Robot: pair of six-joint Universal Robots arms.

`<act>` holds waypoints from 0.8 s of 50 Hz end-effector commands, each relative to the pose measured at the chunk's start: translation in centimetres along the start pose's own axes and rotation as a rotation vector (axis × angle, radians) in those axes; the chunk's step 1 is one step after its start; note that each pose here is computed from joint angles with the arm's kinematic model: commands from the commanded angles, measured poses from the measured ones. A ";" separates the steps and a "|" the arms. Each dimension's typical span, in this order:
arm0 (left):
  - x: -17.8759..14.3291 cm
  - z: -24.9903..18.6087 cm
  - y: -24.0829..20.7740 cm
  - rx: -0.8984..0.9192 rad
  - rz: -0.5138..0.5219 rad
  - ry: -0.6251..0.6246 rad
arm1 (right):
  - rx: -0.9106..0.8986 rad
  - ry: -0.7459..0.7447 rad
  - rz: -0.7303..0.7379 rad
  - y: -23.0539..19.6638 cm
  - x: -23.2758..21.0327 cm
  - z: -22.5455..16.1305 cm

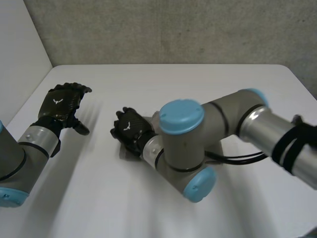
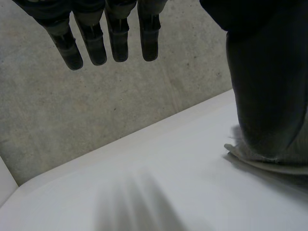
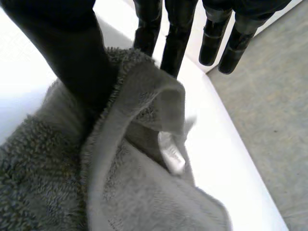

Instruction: Fold the towel.

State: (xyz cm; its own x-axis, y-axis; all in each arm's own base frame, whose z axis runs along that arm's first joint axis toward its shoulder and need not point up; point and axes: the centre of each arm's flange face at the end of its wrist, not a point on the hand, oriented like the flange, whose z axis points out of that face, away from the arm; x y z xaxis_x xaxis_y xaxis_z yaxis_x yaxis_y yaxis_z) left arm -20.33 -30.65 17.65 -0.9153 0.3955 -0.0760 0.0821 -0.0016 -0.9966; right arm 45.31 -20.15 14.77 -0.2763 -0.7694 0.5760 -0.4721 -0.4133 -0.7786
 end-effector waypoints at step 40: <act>14.6 0.3 1.9 -0.017 0.011 0.393 | -0.250 0.319 0.377 11.5 8.4 -14.4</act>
State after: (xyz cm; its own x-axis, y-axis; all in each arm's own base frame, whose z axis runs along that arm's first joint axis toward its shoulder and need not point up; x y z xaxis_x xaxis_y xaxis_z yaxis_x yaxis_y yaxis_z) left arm -33.22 -23.57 15.60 -0.6800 0.7303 -0.0656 0.0980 0.0019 -0.9952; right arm 25.65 -23.55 14.89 -0.6500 -0.6591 0.3783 -0.5099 0.0092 -0.8602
